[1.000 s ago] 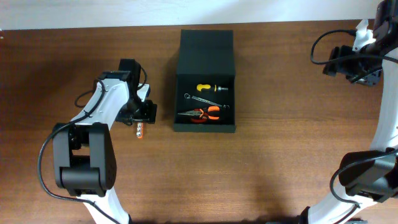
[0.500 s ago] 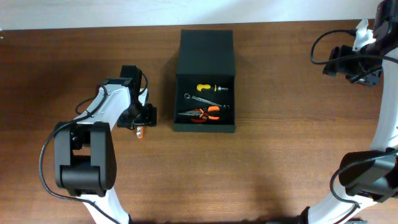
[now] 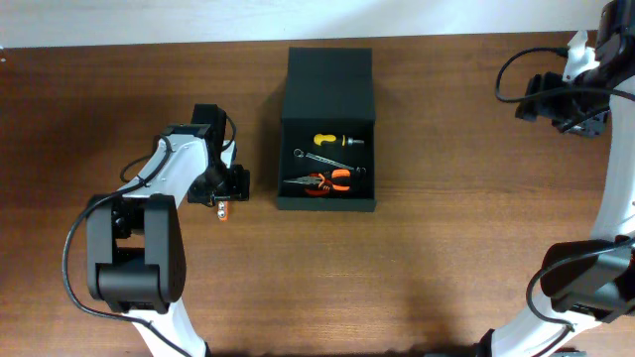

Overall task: Pack container
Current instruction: 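Lower the left gripper onto the orange socket rail and grasp it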

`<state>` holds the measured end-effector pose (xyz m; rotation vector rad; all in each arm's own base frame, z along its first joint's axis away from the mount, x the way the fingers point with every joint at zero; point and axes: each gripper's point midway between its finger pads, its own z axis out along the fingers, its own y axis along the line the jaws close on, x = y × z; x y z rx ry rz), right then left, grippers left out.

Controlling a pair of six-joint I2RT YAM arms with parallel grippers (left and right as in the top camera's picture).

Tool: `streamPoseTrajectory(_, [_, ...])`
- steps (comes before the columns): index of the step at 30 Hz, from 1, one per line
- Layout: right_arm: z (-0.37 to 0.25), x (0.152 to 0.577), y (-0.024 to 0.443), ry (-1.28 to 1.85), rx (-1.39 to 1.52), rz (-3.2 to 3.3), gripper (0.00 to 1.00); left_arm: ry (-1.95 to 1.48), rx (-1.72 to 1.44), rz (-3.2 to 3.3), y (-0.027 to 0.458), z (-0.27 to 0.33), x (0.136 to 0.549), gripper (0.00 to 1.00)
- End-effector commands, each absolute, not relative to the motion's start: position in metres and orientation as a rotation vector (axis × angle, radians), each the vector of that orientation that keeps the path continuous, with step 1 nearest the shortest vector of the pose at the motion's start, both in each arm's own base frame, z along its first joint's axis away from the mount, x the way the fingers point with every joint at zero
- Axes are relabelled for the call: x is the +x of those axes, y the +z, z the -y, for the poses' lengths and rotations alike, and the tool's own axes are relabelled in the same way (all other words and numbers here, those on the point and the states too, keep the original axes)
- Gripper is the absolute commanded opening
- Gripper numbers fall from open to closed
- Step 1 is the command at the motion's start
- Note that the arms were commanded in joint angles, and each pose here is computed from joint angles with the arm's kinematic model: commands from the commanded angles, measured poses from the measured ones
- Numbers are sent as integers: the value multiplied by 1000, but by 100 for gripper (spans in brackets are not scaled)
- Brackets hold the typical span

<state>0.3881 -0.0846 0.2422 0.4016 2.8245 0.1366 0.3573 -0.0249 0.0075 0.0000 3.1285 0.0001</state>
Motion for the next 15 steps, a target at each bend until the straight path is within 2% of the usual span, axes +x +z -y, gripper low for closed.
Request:
streamPoseTrajectory(1, [85, 388, 241, 131, 408, -2828, 72, 18, -25, -3176, -9, 21, 350, 77])
streamPoseTrajectory(11, [85, 388, 241, 131, 409, -2828, 72, 21, 19, -3199, -20, 20, 348, 69])
streamPoseTrajectory(15, [85, 388, 241, 131, 409, -2829, 71, 25, 56, -3199, -20, 20, 348, 54])
